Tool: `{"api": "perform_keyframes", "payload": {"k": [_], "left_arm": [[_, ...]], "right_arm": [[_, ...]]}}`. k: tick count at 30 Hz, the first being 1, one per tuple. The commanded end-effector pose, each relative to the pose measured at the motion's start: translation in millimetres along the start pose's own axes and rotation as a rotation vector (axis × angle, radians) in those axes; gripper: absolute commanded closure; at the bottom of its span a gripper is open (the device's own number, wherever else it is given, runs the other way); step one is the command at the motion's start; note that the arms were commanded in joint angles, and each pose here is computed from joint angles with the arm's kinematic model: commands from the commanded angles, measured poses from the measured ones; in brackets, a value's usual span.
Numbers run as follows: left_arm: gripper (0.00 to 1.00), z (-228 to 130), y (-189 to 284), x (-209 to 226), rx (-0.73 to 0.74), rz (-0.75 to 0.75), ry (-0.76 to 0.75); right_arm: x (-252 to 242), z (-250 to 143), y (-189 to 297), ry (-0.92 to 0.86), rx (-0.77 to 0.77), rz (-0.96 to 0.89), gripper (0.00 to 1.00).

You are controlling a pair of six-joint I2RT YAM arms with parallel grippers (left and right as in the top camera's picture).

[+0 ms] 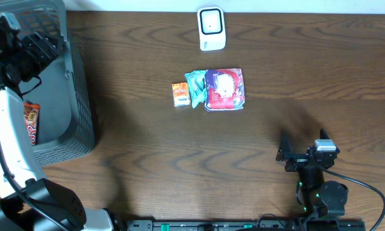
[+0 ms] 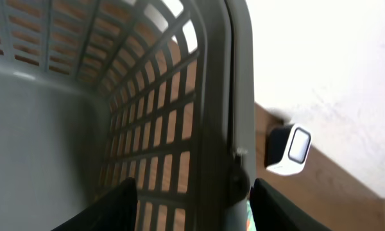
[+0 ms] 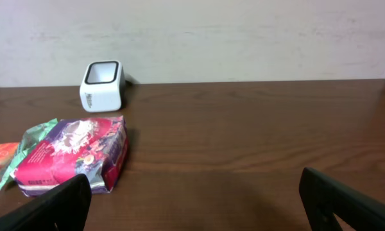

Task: Scan the item barcode
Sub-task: 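Lower the left gripper into the basket over the red chocolate bar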

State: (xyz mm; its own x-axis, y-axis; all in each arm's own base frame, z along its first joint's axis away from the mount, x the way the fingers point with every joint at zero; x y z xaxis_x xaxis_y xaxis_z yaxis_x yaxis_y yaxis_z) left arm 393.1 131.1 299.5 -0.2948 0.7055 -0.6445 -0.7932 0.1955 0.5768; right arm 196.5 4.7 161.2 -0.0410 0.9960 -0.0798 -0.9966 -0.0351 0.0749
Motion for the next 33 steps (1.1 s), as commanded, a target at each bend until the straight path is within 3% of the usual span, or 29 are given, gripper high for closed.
{"api": "perform_keyframes", "payload": {"k": [1, 13, 29, 33], "left_arm": [[0.43, -1, 5, -6, 0.005, -0.018, -0.076], [0.43, -17, -15, -16, 0.073, -0.036, -0.138], [0.43, -24, -35, -4, 0.122, -0.022, -0.112], [0.55, -23, -37, -2, 0.123, -0.021, -0.111]], "right_arm": [[-1, -1, 0, 0.014, 0.001, -0.006, 0.01], [-1, -1, 0, 0.015, 0.001, -0.006, 0.01], [-1, -1, 0, 0.015, 0.001, -0.006, 0.01], [-1, -1, 0, 0.015, 0.002, -0.006, 0.01]]}}
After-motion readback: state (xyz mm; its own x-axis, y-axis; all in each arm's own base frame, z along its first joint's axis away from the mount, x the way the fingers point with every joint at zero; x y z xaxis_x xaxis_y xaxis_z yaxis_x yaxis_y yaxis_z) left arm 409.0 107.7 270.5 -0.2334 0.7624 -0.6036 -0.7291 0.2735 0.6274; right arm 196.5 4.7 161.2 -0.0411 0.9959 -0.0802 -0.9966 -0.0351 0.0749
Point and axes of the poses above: each gripper's point midway between its finger pads, its own y axis back along the fingers, its own x axis along the line the jaws close on, z = x × y, the point moved 5 cm from there along y, back along the fingers, and after that the axes turned 7 degrees about y, right-handed, at the moved point
